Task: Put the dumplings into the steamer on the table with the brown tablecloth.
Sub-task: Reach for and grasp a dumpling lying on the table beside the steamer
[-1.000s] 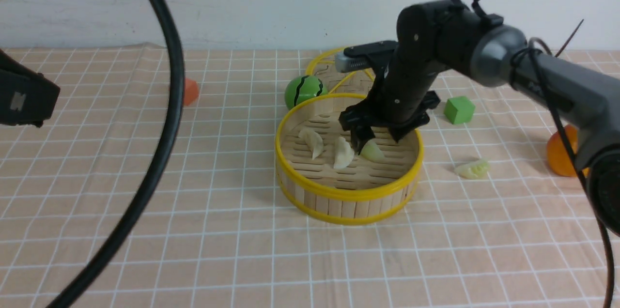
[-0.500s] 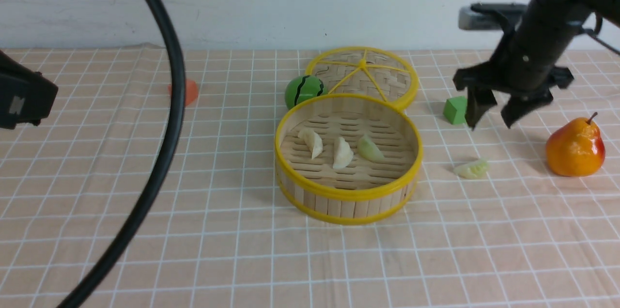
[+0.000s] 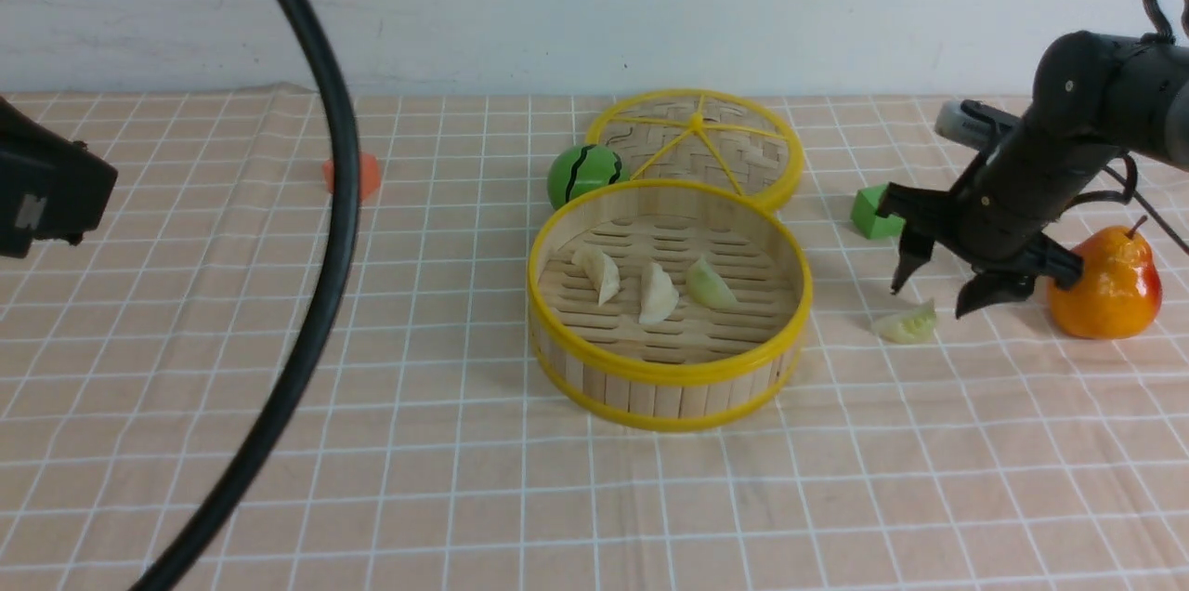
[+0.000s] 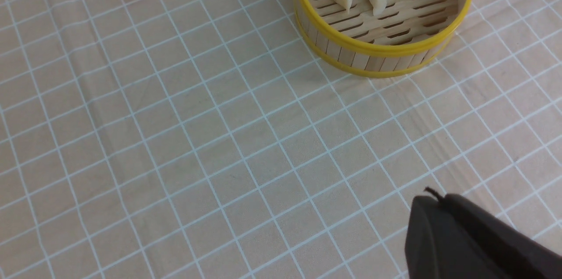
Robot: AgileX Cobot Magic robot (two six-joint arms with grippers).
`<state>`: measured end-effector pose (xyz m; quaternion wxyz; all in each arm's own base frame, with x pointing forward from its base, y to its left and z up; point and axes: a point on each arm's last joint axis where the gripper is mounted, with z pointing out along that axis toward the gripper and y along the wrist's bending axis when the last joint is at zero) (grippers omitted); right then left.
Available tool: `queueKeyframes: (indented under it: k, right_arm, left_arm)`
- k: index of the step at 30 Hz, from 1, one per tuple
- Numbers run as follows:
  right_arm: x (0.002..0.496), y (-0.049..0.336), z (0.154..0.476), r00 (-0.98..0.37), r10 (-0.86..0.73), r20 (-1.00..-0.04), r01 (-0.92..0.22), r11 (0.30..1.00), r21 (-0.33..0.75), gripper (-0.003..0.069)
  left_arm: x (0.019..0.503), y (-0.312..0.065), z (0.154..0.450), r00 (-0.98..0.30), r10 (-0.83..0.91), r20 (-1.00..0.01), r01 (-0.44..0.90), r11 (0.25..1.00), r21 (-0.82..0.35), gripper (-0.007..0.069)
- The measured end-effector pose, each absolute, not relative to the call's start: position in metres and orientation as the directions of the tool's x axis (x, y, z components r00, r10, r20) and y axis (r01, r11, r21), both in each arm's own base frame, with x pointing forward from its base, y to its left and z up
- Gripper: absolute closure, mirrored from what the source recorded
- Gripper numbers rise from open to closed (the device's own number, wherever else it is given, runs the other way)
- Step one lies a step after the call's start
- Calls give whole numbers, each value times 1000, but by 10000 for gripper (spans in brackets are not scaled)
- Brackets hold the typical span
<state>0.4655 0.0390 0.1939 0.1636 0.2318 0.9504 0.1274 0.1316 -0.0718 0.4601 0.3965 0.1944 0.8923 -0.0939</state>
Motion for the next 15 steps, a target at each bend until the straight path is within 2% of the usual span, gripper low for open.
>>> queueKeyframes:
  k: [4,9,15]
  right_arm:
    - [467,44,188,-844,477,-246,395,862,316,199]
    - [462,45,174,-881,427,-203,382,895,230,255]
    - [461,44,168,-889,417,-187,379,902,206,327]
  left_arm:
    - [132,-72,460,-610,273,-744,421,907,-13,638]
    - [132,-72,460,-610,273,-744,421,907,-13,635]
    - [132,-72,460,-610,273,-744,421,907,-13,631]
